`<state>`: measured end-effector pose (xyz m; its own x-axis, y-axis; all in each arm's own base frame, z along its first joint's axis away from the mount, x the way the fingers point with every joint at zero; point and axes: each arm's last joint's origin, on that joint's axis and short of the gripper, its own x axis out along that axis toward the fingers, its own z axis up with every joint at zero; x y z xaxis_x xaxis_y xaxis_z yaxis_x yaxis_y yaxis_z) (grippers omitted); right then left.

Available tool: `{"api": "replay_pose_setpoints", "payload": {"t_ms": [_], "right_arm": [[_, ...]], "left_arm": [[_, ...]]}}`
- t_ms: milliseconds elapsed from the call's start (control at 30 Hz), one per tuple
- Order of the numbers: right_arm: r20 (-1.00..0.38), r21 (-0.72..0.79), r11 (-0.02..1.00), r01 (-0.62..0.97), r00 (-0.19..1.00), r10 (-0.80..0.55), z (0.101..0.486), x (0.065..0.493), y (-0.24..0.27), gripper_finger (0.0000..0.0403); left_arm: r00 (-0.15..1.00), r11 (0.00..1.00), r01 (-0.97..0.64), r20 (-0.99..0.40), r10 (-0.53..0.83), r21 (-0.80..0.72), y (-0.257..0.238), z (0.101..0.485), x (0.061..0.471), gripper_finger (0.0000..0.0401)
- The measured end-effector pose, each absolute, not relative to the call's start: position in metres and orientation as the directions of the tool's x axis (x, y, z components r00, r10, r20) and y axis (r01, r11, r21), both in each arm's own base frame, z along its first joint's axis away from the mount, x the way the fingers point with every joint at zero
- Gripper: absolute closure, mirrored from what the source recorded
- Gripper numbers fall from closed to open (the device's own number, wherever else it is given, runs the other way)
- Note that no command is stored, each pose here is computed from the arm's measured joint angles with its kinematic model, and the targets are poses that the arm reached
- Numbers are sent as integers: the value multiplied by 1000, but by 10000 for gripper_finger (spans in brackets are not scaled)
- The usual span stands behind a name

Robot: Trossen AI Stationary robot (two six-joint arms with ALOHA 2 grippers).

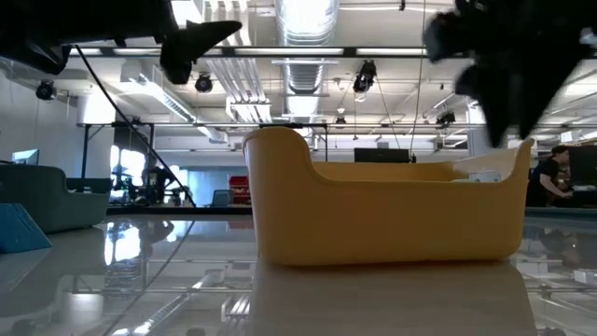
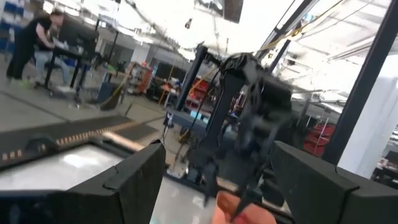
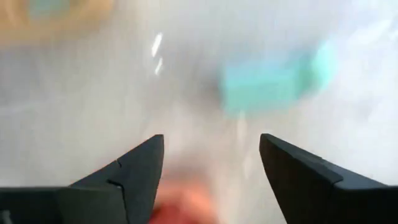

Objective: Sort & place blocks by color
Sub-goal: Put the blue block into the blue bin

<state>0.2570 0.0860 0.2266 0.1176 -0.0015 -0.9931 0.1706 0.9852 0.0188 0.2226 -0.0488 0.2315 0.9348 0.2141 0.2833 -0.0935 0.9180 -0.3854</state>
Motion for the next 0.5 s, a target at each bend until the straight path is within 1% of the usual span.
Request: {"api": "replay_pose_setpoints", "payload": {"t_ms": [100,167,233,367,433,500], "right_arm": [[-951,-77,993,86,293,-99,235,272,85,158],[-909,-120,992,41,397,-126,238,283,84,162],[-867,-145,989,-5,483,-125,241,292,81,166],[-770,-196,978,-74,629,-107,243,309,71,170],[-722,-235,967,-100,684,-105,245,316,66,170],[-694,-266,957,-117,712,-106,247,320,61,170]], "left_arm": [[945,904,-92,249,211,-418,-50,223,227,127],[952,894,-94,222,209,-437,-51,217,231,127],[959,882,-96,195,206,-462,-52,210,234,127],[965,847,-123,137,224,-517,-53,197,240,127],[969,832,-159,77,235,-532,-55,193,246,127],[971,819,-208,-12,238,-534,-57,192,254,127]]}}
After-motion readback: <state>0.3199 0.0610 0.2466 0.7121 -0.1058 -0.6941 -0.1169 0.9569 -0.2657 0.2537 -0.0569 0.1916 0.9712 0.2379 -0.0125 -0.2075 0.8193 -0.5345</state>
